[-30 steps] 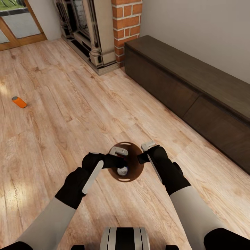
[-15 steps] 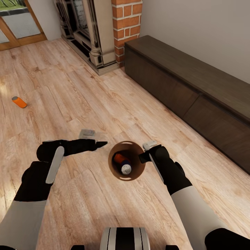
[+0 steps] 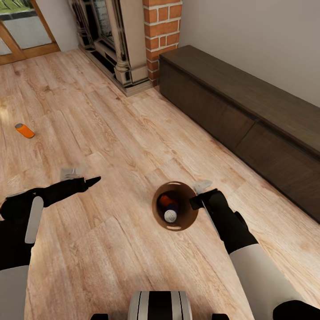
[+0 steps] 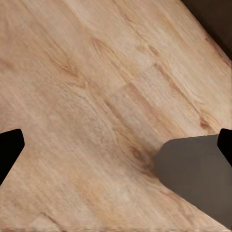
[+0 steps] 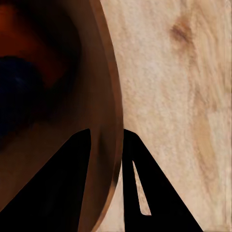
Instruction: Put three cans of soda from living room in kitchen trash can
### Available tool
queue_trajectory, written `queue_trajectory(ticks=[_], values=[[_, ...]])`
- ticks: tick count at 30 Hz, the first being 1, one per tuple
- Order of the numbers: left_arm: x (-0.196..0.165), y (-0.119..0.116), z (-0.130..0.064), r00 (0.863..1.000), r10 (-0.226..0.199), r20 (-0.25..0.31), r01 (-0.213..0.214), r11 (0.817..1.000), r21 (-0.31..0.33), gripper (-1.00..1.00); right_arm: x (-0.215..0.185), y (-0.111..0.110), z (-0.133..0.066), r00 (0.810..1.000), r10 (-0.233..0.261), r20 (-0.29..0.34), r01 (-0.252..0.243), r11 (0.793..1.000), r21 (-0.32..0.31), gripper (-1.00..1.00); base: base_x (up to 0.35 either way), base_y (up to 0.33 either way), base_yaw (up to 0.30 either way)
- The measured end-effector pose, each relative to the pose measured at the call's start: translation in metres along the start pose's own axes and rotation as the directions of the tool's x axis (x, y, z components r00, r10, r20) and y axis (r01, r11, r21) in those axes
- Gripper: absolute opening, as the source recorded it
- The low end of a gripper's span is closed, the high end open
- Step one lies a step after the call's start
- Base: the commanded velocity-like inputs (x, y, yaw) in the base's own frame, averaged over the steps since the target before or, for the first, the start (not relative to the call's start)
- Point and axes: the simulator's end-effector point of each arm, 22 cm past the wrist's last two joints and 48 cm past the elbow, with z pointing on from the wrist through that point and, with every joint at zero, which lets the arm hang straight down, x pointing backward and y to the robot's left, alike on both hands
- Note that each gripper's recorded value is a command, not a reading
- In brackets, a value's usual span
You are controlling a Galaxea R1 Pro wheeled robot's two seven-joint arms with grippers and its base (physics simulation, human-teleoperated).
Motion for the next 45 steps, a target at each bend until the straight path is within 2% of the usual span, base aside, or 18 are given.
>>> queue_trajectory(ticks=[6, 15, 18, 23, 24, 25, 26, 28, 29, 31, 32, 36, 38, 41, 42, 45], values=[[0.033, 0.006, 0.01, 0.999, -0.013, -0.04, 0.012, 0.999, -0.038, 1.0, 0.009, -0.026, -0.001, 0.999, -0.036, 0.019, 0.035, 0.996, 0.08, -1.0, 0.0, 0.0, 0.0], [0.072, 0.028, 0.01, 0.996, -0.036, -0.082, 0.028, 0.994, -0.104, 1.0, 0.019, -0.035, -0.003, 0.998, -0.036, 0.057, 0.03, 0.995, 0.094, -1.0, 0.0, 0.0, 0.0], [0.089, 0.03, 0.01, 0.992, -0.043, -0.118, 0.03, 0.994, -0.109, 1.0, 0.039, -0.034, 0.004, 0.999, -0.034, 0.016, 0.033, 0.995, 0.096, -1.0, 0.0, 0.0, 0.0], [0.105, 0.03, 0.007, 0.988, -0.026, -0.149, 0.004, 0.99, -0.14, 1.0, 0.063, -0.052, 0.003, 0.998, -0.053, -0.034, 0.057, 0.988, 0.145, -1.0, 0.0, 0.0, 0.0], [0.154, 0.034, -0.006, 0.975, -0.052, -0.215, 0.019, 0.988, -0.154, 1.0, 0.082, -0.063, -0.011, 0.999, -0.011, -0.037, 0.015, 0.995, 0.096, -1.0, 0.0, 0.0, 0.0], [0.209, 0.038, -0.027, 0.951, -0.083, -0.297, 0.031, 0.984, -0.176, 1.0, 0.087, -0.065, -0.021, 0.997, 0.029, -0.065, -0.024, 0.996, 0.08, -1.0, 0.0, 0.0, 0.0], [0.199, 0.037, -0.022, 0.958, -0.076, -0.278, 0.028, 0.985, -0.17, 1.0, 0.083, -0.064, -0.015, 1.0, 0.013, -0.029, -0.011, 0.998, 0.062, -1.0, 0.0, 0.0, 0.0], [0.194, 0.037, -0.021, 0.964, -0.057, -0.261, 0.013, 0.985, -0.17, 1.0, 0.072, -0.062, -0.027, 0.999, 0.052, 0.017, -0.051, 0.998, -0.024, -1.0, 0.0, 0.0, 0.0], [0.194, 0.038, -0.021, 0.965, -0.055, -0.258, 0.01, 0.985, -0.169, 1.0, 0.061, -0.055, -0.034, 0.996, 0.074, 0.05, -0.071, 0.995, -0.073, -1.0, 0.0, 0.0, 0.0], [0.192, 0.038, -0.02, 0.968, -0.046, -0.248, 0.003, 0.986, -0.169, 1.0, 0.04, -0.046, -0.055, 0.989, 0.099, 0.111, -0.081, 0.984, -0.159, -1.0, 0.0, 0.0, 0.0], [0.192, 0.038, -0.02, 0.968, -0.044, -0.247, 0.002, 0.986, -0.169, 1.0, 0.042, -0.044, -0.055, 0.989, 0.105, 0.104, -0.086, 0.98, -0.177, -1.0, 0.0, 0.0, 0.0], [0.192, 0.041, -0.019, 0.972, -0.034, -0.234, -0.008, 0.985, -0.174, 1.0, 0.043, -0.079, -0.059, 0.993, 0.017, 0.118, -0.012, 0.999, -0.043, -1.0, 0.0, 0.0, 0.0], [0.195, 0.044, -0.018, 0.972, -0.033, -0.231, -0.009, 0.984, -0.178, 1.0, 0.038, -0.076, -0.063, 0.991, 0.021, 0.133, -0.014, 0.998, -0.056, -1.0, 0.0, 0.0, 0.0], [0.196, 0.046, -0.018, 0.974, -0.029, -0.225, -0.013, 0.983, -0.182, 1.0, 0.034, -0.057, -0.068, 0.988, 0.067, 0.143, -0.046, 0.988, -0.145, -1.0, 0.0, 0.0, 0.0], [0.196, 0.046, -0.018, 0.974, -0.028, -0.223, -0.014, 0.983, -0.182, 1.0, 0.035, -0.057, -0.068, 0.988, 0.067, 0.142, -0.046, 0.988, -0.146, -1.0, 0.0, 0.0, 0.0], [0.195, 0.047, -0.017, 0.976, -0.024, -0.216, -0.017, 0.983, -0.185, 1.0, 0.045, -0.075, -0.066, 0.991, 0.032, 0.13, -0.021, 0.996, -0.081, -1.0, 0.0, 0.0, 0.0]])
